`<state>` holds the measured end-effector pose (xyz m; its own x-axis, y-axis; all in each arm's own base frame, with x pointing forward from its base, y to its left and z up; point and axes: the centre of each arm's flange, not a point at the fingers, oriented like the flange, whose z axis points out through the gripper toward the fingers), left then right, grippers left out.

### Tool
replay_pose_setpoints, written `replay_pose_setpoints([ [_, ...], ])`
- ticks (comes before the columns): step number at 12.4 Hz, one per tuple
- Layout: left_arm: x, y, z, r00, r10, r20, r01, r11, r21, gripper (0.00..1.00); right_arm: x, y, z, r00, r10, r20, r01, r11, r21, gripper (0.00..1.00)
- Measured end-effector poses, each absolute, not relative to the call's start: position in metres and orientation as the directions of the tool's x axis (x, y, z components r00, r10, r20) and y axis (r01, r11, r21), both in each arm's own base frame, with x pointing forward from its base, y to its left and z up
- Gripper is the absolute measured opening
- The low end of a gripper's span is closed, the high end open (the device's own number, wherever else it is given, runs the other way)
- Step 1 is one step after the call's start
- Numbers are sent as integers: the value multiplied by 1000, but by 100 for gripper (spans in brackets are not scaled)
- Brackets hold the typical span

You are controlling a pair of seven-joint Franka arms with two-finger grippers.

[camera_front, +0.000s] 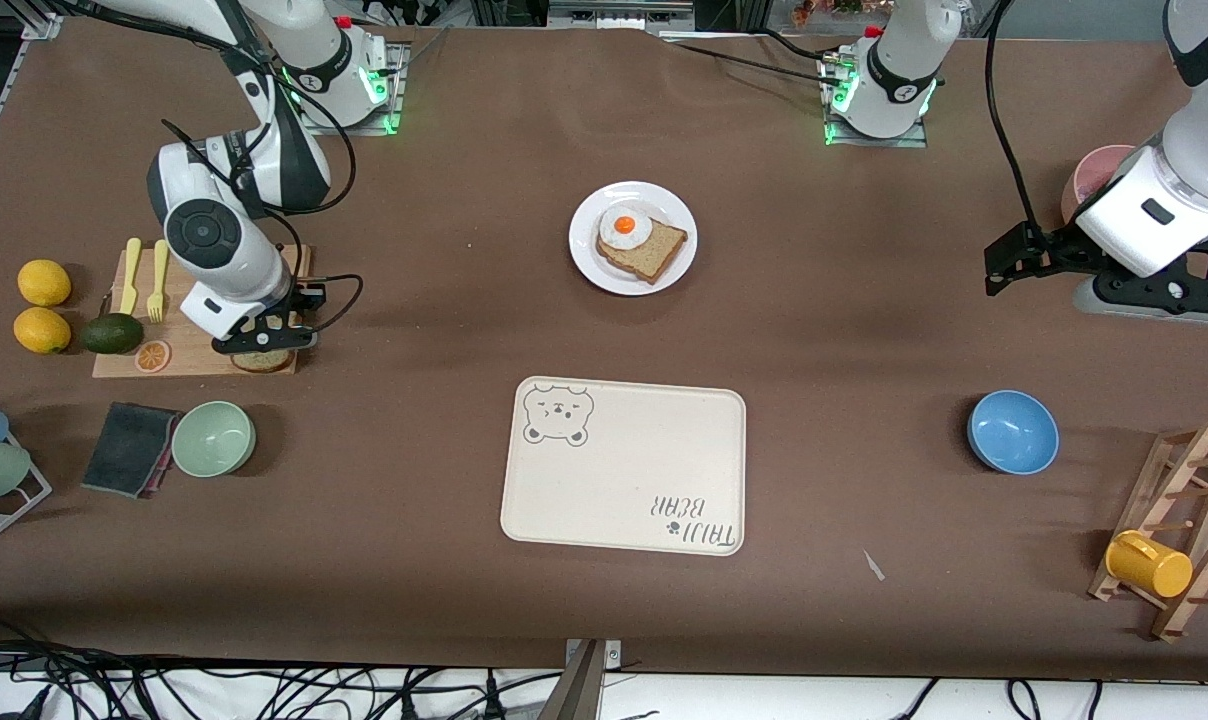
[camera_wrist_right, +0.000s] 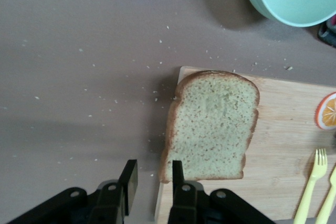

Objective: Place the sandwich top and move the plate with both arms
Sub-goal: 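Move the right gripper down over the bread slice on the cutting board, then close the right gripper on the bread slice and lift it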

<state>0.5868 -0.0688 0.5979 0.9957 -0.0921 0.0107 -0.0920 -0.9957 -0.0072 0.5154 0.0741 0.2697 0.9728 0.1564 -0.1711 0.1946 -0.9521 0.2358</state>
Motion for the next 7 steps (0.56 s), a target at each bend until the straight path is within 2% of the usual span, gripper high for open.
replay_pose_setpoints([
  [7,587,-69,598,996,-92,11,-92,-996,-7,100,511,64,236,967,198,-160,236,-933,272,34],
])
